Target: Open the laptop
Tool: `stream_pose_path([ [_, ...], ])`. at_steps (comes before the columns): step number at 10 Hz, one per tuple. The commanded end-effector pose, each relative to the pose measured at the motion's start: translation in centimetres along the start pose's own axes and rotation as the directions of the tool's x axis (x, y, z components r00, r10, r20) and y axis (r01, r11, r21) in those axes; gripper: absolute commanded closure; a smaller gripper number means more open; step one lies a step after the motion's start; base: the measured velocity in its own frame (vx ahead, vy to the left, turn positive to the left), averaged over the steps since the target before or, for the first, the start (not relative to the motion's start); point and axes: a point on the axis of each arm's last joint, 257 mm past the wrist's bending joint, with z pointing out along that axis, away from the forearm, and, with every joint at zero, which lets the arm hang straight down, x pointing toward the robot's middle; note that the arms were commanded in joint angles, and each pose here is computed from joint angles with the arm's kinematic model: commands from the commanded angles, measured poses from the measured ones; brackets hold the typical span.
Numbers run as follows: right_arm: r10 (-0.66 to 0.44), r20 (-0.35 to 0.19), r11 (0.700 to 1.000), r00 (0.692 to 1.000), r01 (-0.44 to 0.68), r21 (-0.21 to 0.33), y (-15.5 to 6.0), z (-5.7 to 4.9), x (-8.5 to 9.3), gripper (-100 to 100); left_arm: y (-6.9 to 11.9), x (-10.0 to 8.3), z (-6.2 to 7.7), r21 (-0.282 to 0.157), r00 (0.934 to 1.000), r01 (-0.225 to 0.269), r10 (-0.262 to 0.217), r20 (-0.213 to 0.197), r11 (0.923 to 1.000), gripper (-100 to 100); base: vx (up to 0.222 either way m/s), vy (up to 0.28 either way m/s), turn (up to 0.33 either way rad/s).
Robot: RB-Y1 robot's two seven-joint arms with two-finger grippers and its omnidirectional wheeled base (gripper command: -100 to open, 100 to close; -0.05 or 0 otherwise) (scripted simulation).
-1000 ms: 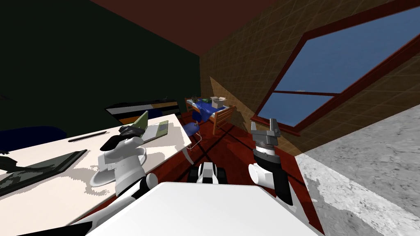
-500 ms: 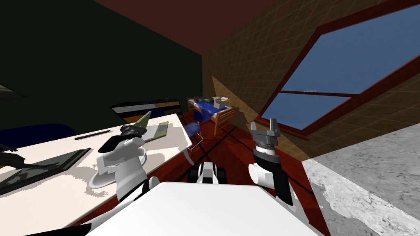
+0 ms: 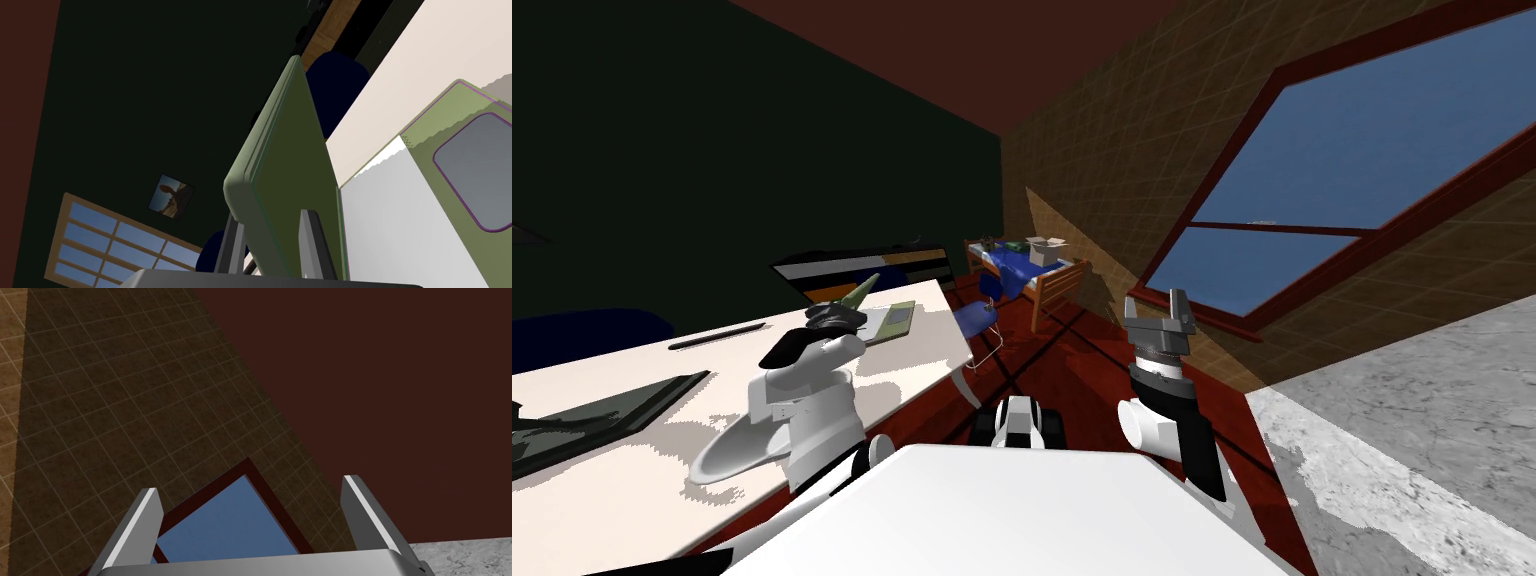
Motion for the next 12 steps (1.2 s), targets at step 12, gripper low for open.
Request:
stream_pose_path([
  [12,0.000,0.000,1.000,1.000,0.000,0.000,0.0,0.0,0.0,0,-2.3,-7.1,2.5,0.044,0.9469,-0.304,0.297,0.124,0.9517,100,-0.004,-0.034,-0.093],
])
